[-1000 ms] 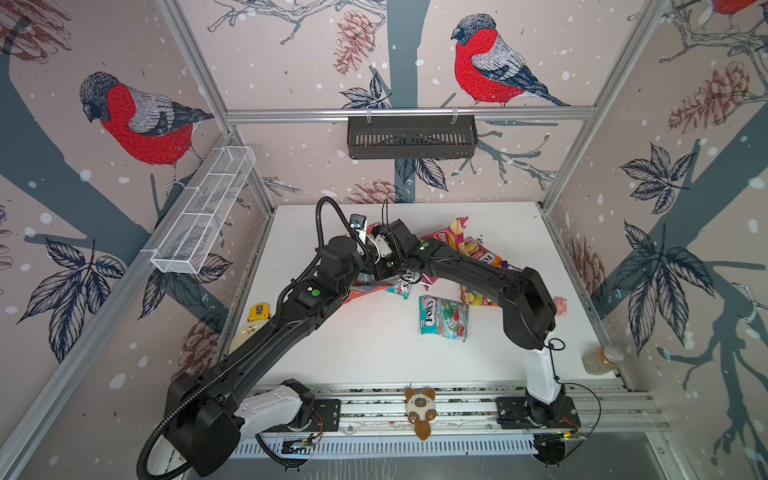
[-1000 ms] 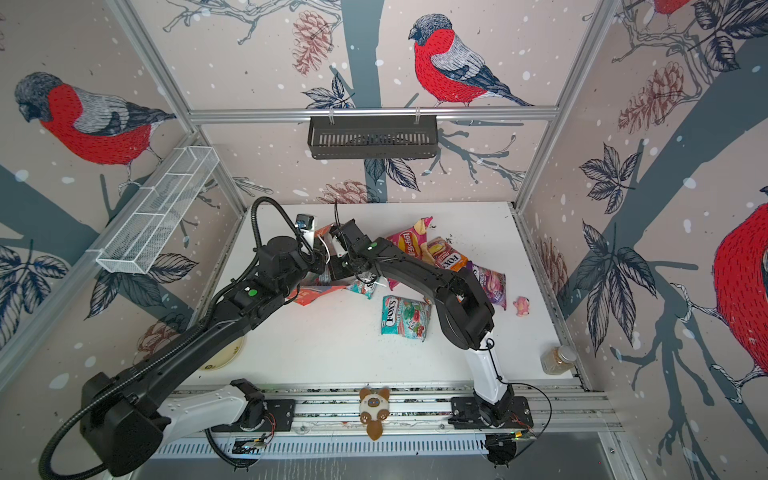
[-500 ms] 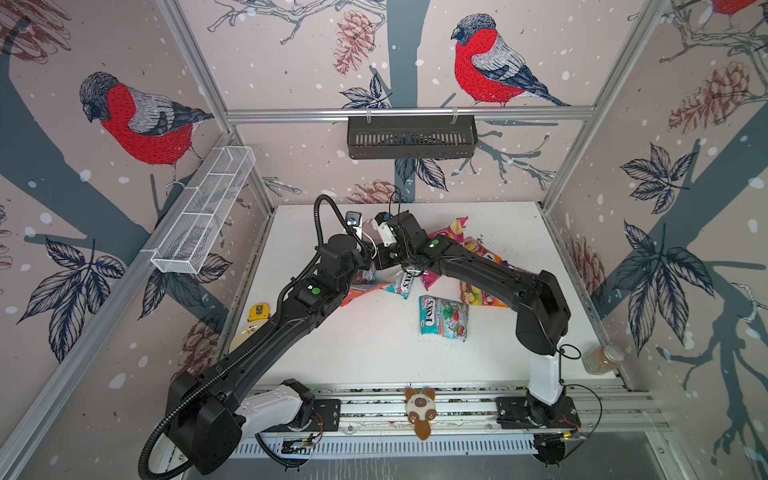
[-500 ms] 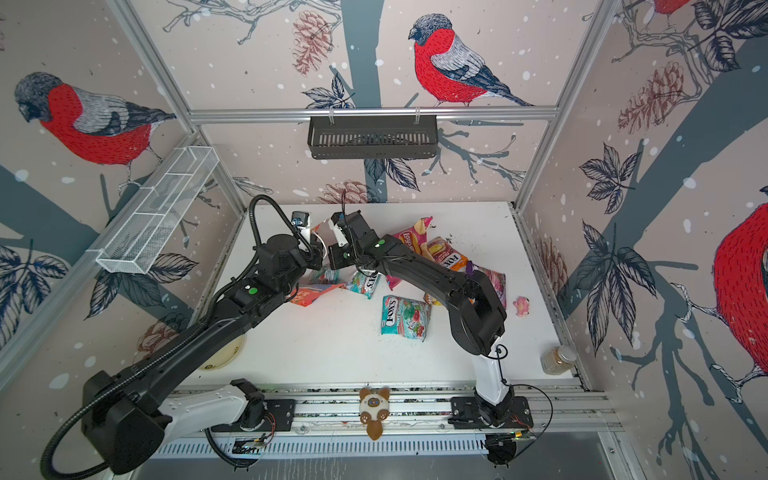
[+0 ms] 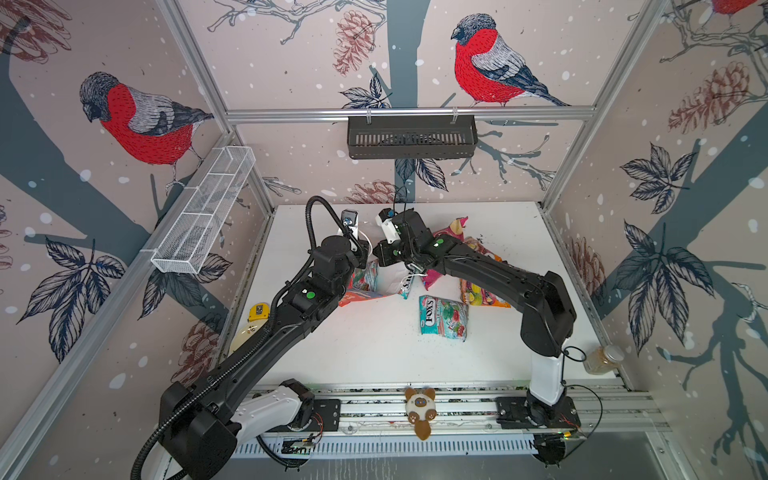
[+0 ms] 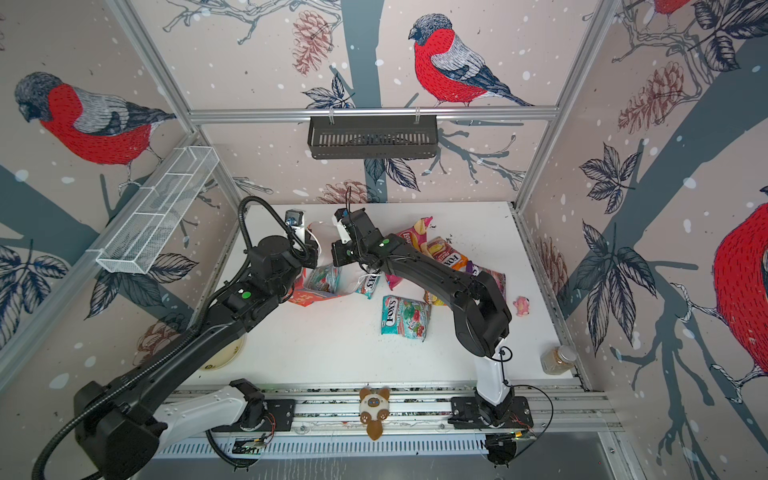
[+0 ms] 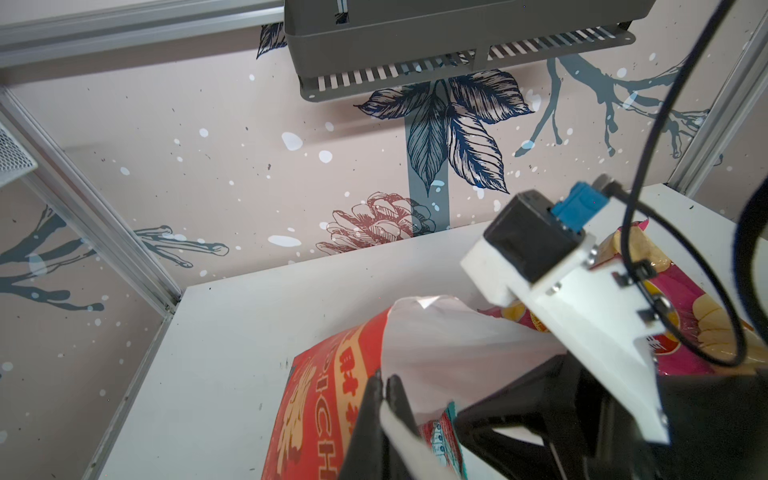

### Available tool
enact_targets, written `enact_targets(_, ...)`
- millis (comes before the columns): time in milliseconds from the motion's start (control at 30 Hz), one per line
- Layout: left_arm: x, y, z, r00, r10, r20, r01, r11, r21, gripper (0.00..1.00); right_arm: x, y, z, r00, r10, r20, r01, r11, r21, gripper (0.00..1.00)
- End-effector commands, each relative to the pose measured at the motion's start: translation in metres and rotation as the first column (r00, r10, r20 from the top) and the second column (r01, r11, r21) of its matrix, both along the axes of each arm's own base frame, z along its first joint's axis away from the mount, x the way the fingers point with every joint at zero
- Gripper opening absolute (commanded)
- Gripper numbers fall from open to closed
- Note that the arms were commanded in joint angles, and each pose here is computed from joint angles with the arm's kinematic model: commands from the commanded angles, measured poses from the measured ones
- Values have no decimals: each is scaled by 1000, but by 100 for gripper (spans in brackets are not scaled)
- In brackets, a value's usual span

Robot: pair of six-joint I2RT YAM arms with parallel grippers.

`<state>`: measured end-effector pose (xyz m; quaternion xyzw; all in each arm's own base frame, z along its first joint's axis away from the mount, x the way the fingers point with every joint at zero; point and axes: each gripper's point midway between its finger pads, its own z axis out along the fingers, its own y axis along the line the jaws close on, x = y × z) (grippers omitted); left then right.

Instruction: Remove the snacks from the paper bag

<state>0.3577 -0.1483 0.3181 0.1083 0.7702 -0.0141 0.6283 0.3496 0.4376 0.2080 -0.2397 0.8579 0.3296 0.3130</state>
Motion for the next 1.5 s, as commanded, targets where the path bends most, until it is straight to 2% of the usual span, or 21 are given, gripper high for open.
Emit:
enact_targets(0,7,-3,24,996,-12,91,13,1000,-15,0,-12,-5,-4,999,23,39,-22,999,-37,0)
enact_targets(133,17,-2,25,996,-3,94,4,1000,-14,0,-31,-13,-17,994,32,107,-22,995,-97,0)
enact_targets(267,24,-6,19,995,-49,82,49,999,5,0,-42,-25,-19,980,3,201,20,993,-112,1)
enact_targets(367,21,-23,22,975,-197,98,193,980,56,0,-43,-37,-13,965,-54,258,80,993,-92,11)
enact_targets(500,7,-43,21,923,-373,94,361,925,120,0,-44,-54,-2,946,-99,309,115,993,-35,11)
enact_targets(567,0,-49,20,899,-430,87,419,900,119,0,-48,-55,-3,948,-78,309,90,996,-26,11)
enact_targets(667,-16,-61,23,829,-553,86,545,832,104,0,-59,-51,-10,961,-12,277,26,999,-47,10)
enact_targets(733,-22,-64,19,800,-596,68,590,803,85,0,-67,-52,-4,955,13,296,-4,1000,-30,10)
enact_targets(900,-31,-71,14,767,-641,24,640,767,56,0,-88,-73,61,874,-29,484,-58,985,164,20)
enact_targets(1000,-34,-72,12,759,-650,24,650,760,35,0,-100,-73,87,851,21,525,-147,969,199,21)
enact_targets(1100,-36,-72,1,759,-651,8,651,759,16,0,-110,-61,89,846,115,520,-239,955,177,18)
enact_targets(1233,-36,-74,-2,750,-662,-7,662,750,9,0,-123,-44,91,811,207,547,-327,936,131,17)
enact_targets(1467,-36,-76,-2,742,-670,-12,670,742,15,0,-116,-40,46,778,325,537,-334,939,-84,14)
